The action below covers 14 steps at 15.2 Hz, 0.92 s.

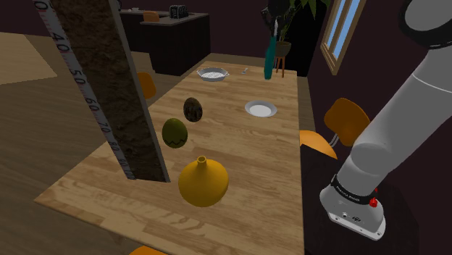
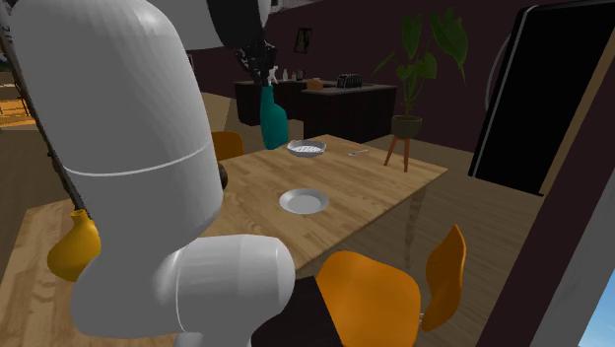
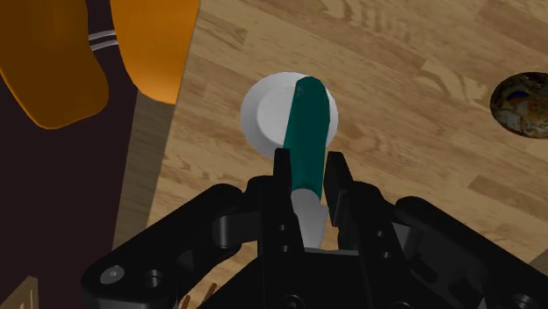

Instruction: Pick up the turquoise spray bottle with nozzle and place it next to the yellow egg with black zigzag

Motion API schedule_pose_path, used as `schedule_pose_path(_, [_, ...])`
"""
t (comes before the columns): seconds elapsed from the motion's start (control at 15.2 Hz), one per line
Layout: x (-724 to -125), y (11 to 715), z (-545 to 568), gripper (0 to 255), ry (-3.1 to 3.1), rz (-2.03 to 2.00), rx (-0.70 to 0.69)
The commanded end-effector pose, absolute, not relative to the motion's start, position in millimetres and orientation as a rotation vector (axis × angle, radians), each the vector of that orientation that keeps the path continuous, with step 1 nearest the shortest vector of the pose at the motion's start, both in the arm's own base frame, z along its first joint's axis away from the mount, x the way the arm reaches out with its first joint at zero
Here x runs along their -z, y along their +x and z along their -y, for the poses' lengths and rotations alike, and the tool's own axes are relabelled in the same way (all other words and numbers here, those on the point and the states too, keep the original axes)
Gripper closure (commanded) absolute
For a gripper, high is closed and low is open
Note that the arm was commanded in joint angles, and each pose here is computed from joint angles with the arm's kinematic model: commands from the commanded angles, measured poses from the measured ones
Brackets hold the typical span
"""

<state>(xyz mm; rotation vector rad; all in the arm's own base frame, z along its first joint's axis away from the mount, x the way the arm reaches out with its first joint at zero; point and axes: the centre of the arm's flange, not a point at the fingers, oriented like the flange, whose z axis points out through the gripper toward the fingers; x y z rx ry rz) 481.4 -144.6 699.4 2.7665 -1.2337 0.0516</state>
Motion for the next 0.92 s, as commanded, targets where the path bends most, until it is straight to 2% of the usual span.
schedule_pose_path(0.0, [-696.8,484.2,120.0,255,2.765,1.238,-0.052])
schedule_pose_path(0.86, [-671.7,512.0,-47.4,255,2.765,1.238,-0.052])
